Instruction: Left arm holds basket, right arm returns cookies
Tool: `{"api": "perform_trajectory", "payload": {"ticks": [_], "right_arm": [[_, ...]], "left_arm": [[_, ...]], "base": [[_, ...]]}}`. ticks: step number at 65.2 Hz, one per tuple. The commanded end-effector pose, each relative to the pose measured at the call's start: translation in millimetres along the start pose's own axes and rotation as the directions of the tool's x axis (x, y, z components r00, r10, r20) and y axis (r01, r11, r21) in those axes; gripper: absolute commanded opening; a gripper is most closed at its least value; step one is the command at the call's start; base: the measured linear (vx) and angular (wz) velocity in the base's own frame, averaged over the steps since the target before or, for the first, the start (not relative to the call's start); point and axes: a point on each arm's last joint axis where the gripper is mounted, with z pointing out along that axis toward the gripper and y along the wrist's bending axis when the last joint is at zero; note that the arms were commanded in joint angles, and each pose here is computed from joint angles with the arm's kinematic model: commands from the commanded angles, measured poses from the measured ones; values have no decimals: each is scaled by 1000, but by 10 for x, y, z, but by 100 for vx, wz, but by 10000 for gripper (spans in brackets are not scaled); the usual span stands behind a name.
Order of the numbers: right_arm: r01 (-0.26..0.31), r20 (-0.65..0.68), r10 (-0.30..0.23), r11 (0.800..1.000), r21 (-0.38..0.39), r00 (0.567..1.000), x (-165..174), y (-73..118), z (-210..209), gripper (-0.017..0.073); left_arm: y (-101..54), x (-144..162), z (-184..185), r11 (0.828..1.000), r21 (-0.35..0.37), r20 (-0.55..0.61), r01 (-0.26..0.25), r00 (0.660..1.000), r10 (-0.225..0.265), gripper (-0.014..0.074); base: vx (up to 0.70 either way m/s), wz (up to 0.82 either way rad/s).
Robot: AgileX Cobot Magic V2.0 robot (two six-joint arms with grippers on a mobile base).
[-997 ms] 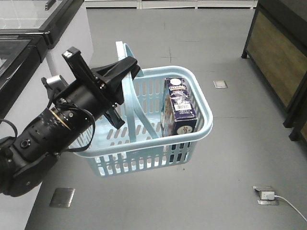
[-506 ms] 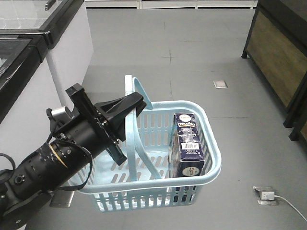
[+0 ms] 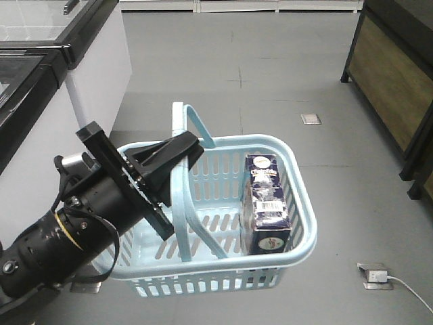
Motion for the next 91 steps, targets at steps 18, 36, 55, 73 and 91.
{"api": "perform_trajectory", "payload": {"ticks": [18,36,55,73,91], "right_arm": [[7,67,-7,1000,0,998,-11,-1,-2,-6],[7,67,-7,1000,0,998,-11,-1,-2,-6],[7,67,-7,1000,0,998,-11,-1,-2,-6],[7,67,-7,1000,0,998,-11,-1,-2,-6],[7,67,-7,1000,0,998,-11,-1,-2,-6]], "left_arm": [[-358,267,3,955,296,-136,25,991,16,-3],[-290,195,-59,959,282,-60,16,998,1,-3],[-197,248,-186,962,270,-52,39,998,-26,-3],[-169,376,-175,962,269,-68,57,997,-40,-3],[-168,381,-175,962,268,-71,59,997,-42,-3]], "base": [[0,0],[0,0],[0,0],[0,0],[0,0]]}}
